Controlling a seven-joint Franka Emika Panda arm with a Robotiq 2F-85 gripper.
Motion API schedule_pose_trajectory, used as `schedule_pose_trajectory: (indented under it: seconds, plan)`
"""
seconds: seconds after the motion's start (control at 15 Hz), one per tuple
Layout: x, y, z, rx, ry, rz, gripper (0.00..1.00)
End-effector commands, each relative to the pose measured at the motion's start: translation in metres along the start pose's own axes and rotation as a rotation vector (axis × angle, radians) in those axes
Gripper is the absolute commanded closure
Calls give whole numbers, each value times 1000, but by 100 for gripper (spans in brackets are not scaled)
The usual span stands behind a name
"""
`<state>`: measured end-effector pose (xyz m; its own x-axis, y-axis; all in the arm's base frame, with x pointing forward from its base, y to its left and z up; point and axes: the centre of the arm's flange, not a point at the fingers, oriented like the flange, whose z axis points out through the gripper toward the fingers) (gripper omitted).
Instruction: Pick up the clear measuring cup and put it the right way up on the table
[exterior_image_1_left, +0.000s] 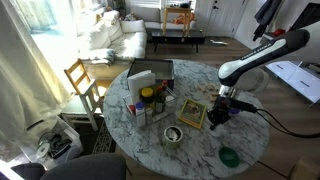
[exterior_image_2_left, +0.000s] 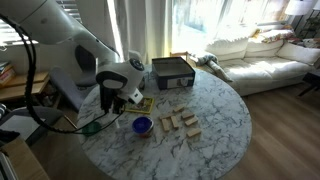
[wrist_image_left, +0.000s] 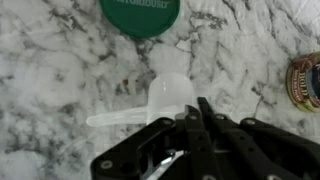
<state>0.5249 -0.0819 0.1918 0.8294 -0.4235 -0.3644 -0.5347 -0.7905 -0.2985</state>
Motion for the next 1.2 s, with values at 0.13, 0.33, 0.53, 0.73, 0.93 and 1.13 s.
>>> schedule_pose_trajectory:
  seconds: [0.13,0.33,0.53,0.73,0.93,1.13]
  plan:
    - [-27,-39,-11,-213,194,-7,99]
    - [-31,-45,-1,-296,274,18,99]
    - [-36,-43,7,-299,295,54,69]
    - [-43,-44,7,-305,303,63,49]
    - [-55,-47,-13,-305,351,60,27]
    - [-73,-57,-49,-276,415,24,3]
